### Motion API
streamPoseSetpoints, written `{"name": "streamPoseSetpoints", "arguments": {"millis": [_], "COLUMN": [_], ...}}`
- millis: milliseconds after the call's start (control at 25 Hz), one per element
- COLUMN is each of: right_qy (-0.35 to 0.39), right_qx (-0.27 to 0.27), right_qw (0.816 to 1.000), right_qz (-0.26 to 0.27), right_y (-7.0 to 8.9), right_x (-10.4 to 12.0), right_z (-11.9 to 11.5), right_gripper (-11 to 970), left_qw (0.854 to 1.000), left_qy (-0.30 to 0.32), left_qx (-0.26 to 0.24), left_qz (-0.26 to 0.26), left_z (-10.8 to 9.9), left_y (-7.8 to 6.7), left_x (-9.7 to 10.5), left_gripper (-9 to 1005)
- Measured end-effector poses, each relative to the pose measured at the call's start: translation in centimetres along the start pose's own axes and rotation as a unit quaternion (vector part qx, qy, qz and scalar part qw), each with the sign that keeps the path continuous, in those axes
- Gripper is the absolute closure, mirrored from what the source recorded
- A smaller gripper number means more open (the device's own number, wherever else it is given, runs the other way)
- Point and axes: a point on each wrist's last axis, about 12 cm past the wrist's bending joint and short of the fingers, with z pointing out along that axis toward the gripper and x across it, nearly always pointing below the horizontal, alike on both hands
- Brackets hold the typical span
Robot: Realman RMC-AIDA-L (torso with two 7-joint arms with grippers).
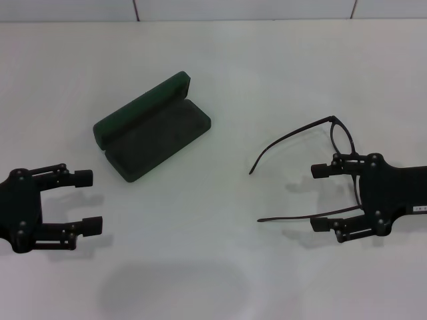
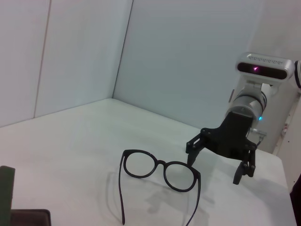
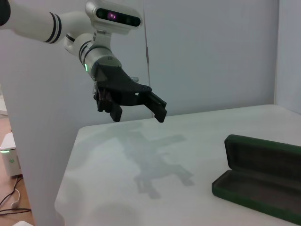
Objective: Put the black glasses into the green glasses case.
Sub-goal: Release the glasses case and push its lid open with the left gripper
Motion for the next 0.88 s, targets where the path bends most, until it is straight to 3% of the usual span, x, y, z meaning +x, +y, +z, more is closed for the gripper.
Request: {"name": "streamPoseSetpoints", "arguments": {"millis": [600,880], "right_qy": [0.001,0.001], "right_qx": [0.001,0.001], "right_qw": [1.0,1.0], "right_qz": [0.001,0.001], "right_y": [0.0,0.0], "right_x": [0.1,0.1], "right_z": [0.0,0.0], "right_gripper": [89,89], "left_qw": [1.0,0.99], "left_qy": [-0.006,-0.013], "left_qx": [-0.001,-0.028], "left_qz": [-0.014,-0.137], "left_z": [0.0,0.7], "left_y": [0.1,2.3], "left_x": [-0.2,-2.3], "left_gripper": [128,129]}}
